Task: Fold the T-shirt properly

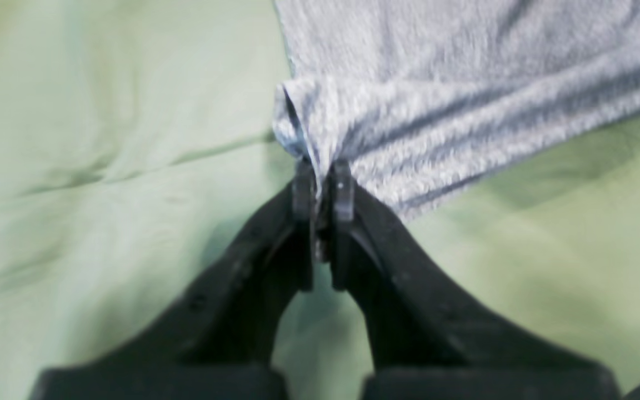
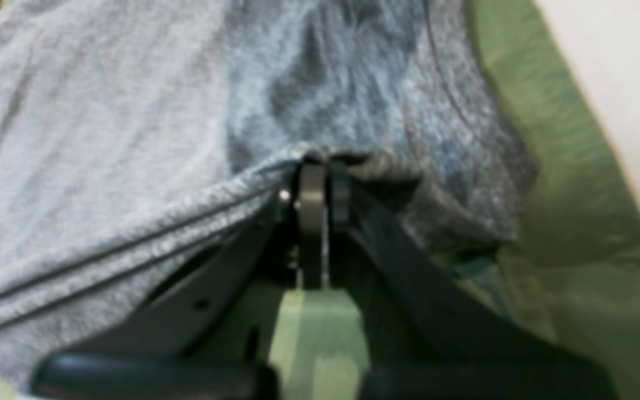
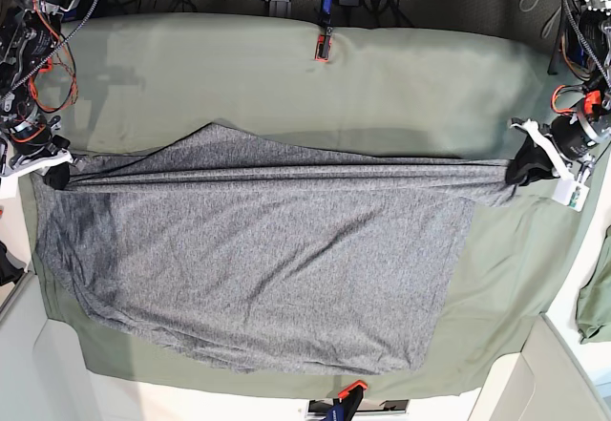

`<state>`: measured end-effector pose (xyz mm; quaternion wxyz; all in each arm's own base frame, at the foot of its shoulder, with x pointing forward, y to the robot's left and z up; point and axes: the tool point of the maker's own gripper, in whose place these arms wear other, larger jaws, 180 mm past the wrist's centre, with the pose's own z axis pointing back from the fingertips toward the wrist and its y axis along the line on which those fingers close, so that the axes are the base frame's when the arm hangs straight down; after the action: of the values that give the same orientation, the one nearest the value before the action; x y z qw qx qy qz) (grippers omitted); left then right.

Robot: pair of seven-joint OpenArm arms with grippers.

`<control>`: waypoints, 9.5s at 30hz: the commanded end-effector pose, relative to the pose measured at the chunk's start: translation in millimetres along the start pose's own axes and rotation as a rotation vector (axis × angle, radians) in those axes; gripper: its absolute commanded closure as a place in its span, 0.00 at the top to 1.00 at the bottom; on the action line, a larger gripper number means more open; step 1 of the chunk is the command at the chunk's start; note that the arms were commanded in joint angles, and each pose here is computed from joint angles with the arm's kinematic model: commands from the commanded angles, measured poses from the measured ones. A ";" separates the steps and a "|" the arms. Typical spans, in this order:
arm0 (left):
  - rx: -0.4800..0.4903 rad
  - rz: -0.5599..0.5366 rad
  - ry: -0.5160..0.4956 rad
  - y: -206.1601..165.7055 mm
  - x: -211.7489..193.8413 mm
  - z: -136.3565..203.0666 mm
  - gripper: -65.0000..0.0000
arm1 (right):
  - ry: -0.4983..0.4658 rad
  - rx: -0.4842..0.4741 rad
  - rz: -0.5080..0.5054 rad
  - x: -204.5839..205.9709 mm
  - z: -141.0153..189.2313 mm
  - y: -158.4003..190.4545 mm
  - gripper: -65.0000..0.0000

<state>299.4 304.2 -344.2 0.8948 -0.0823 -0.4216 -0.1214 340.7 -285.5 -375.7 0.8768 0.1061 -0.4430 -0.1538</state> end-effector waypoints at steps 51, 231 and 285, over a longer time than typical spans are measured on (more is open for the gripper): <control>-0.179 0.289 0.015 13.2 31.3 -36.4 0.36 | -0.049 0.030 0.032 28.1 30.9 -27.4 0.51; 0.167 0.309 0.010 57.0 -80.7 84.7 0.14 | 0.250 -0.031 0.166 -79.6 96.7 -23.2 0.30; 0.281 0.132 -0.146 129.2 76.8 -32.0 0.67 | 0.186 0.160 0.246 9.5 -85.0 85.5 0.41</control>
<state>396.5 399.3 -337.2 0.8873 -0.0007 -0.4612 0.0029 420.9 -199.1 -403.6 0.9197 0.1405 -0.3665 -0.0018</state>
